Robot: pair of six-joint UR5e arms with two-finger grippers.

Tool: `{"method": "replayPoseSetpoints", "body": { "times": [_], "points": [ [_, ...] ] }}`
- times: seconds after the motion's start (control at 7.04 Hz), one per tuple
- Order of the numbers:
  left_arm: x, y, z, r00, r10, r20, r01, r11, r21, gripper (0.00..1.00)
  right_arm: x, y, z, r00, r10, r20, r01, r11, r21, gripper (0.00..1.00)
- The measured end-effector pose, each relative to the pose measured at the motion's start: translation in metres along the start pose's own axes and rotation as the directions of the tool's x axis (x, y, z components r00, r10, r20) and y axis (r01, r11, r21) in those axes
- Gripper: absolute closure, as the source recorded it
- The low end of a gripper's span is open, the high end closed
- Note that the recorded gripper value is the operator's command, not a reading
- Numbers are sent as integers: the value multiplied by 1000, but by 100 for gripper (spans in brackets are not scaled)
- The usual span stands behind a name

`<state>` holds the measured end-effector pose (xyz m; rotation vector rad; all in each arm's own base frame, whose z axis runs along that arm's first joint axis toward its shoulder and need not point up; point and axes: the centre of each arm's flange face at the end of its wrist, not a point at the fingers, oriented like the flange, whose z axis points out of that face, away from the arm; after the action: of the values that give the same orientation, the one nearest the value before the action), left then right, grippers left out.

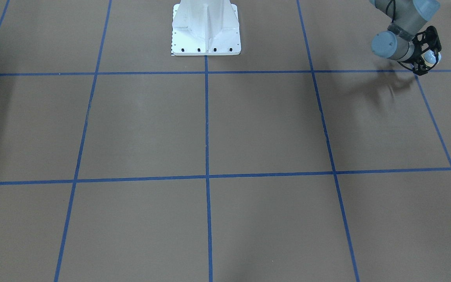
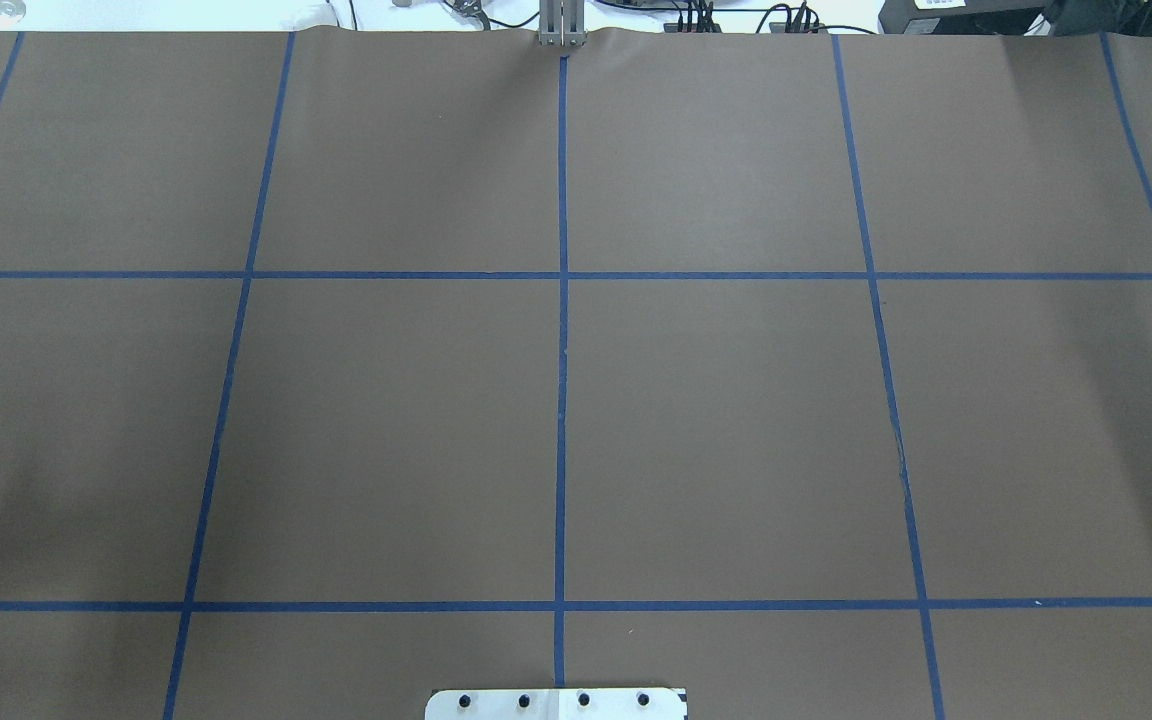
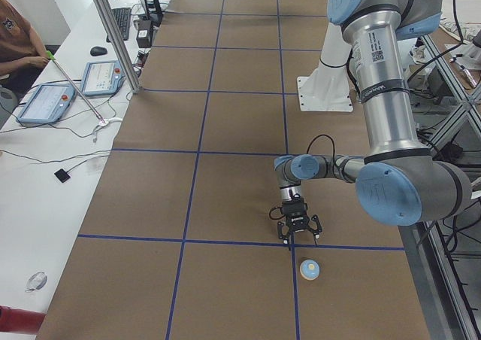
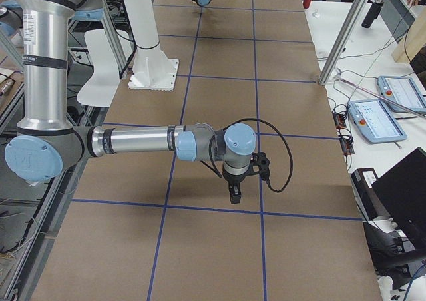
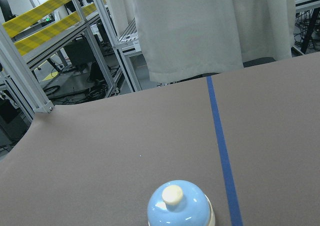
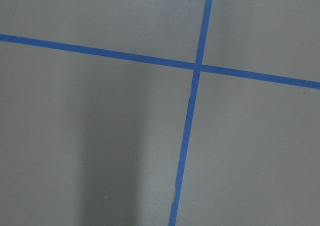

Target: Place and press bell with both arms

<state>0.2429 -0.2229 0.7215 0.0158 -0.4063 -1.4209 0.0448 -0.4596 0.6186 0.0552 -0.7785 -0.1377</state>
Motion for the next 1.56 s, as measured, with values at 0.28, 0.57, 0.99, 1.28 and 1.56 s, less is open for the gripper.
{"method": "replayPoseSetpoints", "body": {
  "times": [0.28, 0.57, 0.99, 1.28, 1.56],
  "points": [
    [0, -3, 9, 1000, -5, 12, 5, 1000, 28, 0, 0, -1, 0, 1000, -1, -1, 1, 1000, 1, 0],
    [-2, -10, 19, 1000, -15, 25, 14, 998, 54, 0, 0, -1, -1, 1000, -2, -2, 2, 1000, 2, 0],
    [-3, -16, 39, 997, -63, 41, 59, 994, 94, 0, 0, -2, 0, 1000, -4, -2, 4, 1000, 2, 0],
    [-3, -15, 42, 993, -112, 38, 108, 989, 104, 0, 1, -2, 1, 1000, -1, -2, 1, 1000, -1, 0],
    [-2, -13, 46, 989, -144, 36, 139, 984, 113, 0, 5, -1, 5, 1000, 5, -2, -5, 1000, -9, 0]
  ]
}}
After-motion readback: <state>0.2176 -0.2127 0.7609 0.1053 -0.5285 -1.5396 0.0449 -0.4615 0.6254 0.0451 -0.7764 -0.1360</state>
